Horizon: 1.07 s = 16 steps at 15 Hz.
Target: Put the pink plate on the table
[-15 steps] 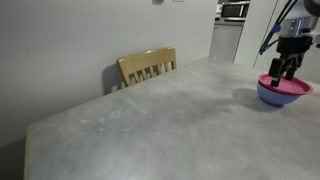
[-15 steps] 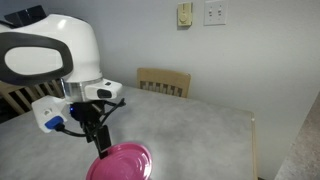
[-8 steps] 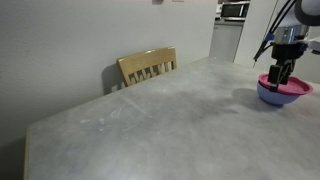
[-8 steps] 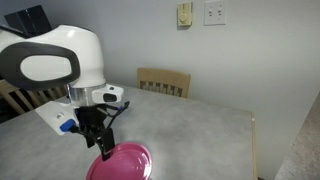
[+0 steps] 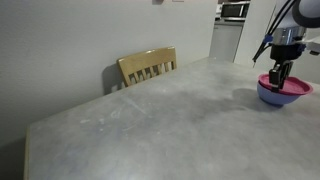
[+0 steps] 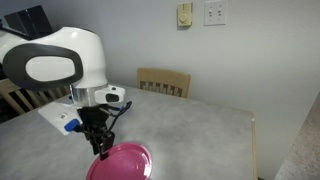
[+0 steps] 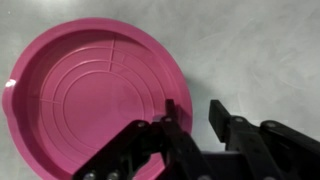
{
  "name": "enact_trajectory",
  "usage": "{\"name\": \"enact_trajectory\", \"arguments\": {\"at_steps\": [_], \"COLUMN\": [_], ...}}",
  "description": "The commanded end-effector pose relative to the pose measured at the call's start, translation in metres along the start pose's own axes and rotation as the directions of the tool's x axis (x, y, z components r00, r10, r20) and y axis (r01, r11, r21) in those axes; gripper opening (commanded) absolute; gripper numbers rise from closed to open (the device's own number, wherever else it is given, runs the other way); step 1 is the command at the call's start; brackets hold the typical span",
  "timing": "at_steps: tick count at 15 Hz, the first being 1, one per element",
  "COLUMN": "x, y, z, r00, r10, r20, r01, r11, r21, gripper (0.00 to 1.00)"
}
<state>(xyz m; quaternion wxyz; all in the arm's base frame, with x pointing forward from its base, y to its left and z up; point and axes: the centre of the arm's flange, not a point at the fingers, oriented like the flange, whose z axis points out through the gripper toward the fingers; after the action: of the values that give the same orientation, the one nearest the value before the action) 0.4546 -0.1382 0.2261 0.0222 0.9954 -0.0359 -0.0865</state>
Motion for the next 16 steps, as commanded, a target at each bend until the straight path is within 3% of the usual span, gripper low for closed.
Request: {"name": "enact_trajectory", "arguments": {"at_steps": [1, 3, 9, 16], "x": [0.006, 0.007, 0.004, 0.003], "y": [0.007, 0.007, 0.004, -0.012], "z": [0.004, 0.003, -0.003, -0.031], "r00": [1.0, 1.0, 0.999, 0.99], "r10": [-0.025, -0.029, -0.046, -0.138], "r20": [-0.003, -0.005, -0.011, -0.016], "r01": [0.025, 0.029, 0.046, 0.135], "r11": [1.0, 1.0, 0.999, 0.982], "r21": [-0.01, -0.012, -0.029, -0.129], "gripper": [0.08, 0.0, 0.03, 0.03]}}
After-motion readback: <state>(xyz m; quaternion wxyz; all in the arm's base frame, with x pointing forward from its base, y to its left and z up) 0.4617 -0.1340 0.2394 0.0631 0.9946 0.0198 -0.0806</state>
